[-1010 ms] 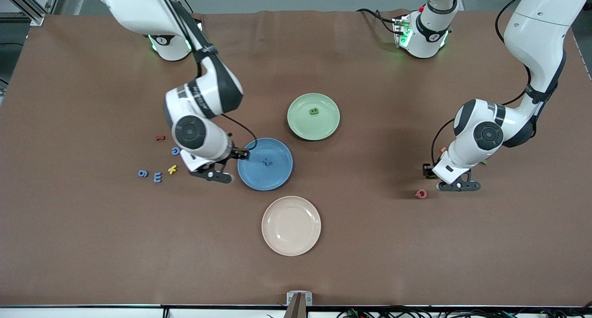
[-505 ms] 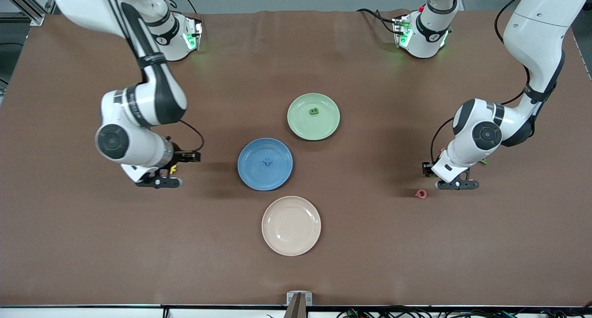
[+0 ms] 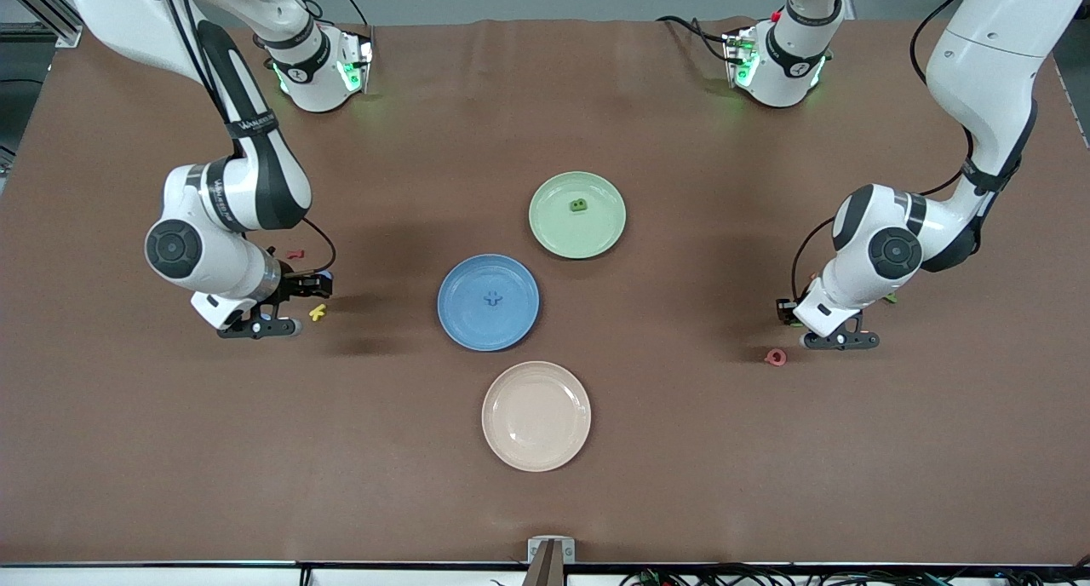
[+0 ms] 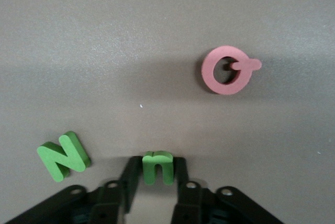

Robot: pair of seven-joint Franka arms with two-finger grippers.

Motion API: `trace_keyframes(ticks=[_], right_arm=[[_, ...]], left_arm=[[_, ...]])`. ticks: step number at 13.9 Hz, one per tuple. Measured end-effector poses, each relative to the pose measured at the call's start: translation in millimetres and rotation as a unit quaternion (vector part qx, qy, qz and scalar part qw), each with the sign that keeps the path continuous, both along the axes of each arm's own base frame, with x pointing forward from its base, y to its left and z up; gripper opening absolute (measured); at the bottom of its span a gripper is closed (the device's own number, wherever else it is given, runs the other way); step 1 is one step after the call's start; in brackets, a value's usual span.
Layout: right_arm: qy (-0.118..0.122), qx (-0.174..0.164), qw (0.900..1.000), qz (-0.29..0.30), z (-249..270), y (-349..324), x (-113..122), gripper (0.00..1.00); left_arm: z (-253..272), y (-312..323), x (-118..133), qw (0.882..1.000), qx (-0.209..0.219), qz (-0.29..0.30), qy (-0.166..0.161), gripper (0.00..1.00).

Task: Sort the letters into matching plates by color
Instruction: 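Grasp the green u with the left gripper while the right gripper reaches c, then put the green u on the green plate while the right gripper grasps c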

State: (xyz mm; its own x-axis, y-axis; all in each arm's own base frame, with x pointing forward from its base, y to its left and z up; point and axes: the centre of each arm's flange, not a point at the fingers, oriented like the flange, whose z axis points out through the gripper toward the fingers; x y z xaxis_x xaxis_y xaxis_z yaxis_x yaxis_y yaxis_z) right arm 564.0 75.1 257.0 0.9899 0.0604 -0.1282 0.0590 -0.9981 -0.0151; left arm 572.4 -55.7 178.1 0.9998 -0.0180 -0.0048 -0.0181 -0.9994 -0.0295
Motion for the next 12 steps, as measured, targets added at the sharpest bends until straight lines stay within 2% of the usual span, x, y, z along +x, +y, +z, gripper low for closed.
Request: trace_keyframes(ticks=[1,2,5,8,12], right_arm=[[-0.006,0.0,1.0,0.001,-10,-5,-7,0.78],[-0.007,0.0,1.0,-0.001,-19,-11,-14,0.8],[-0.011,-0.002,1.0,-0.007,-35,-23,-27,0.79],[-0.026,-0.002,1.0,-0.007,-48,-26,-38,0.78],[-0.034,-0.002,0.999,-0.003,-55,-23,-46,0.77]], left_arm=[[0,0,0,1.0,0.0,0.0,0.0,0.33],[0,1,0,1.0,0.0,0.001,0.0,0.26],[2,1,2,1.0,-0.001,0.002,-0.004,0.26],[17,-4,11,1.0,-0.002,-0.002,-0.021,0.26],[49,-51,10,0.999,-0.013,-0.015,-0.039,0.26]])
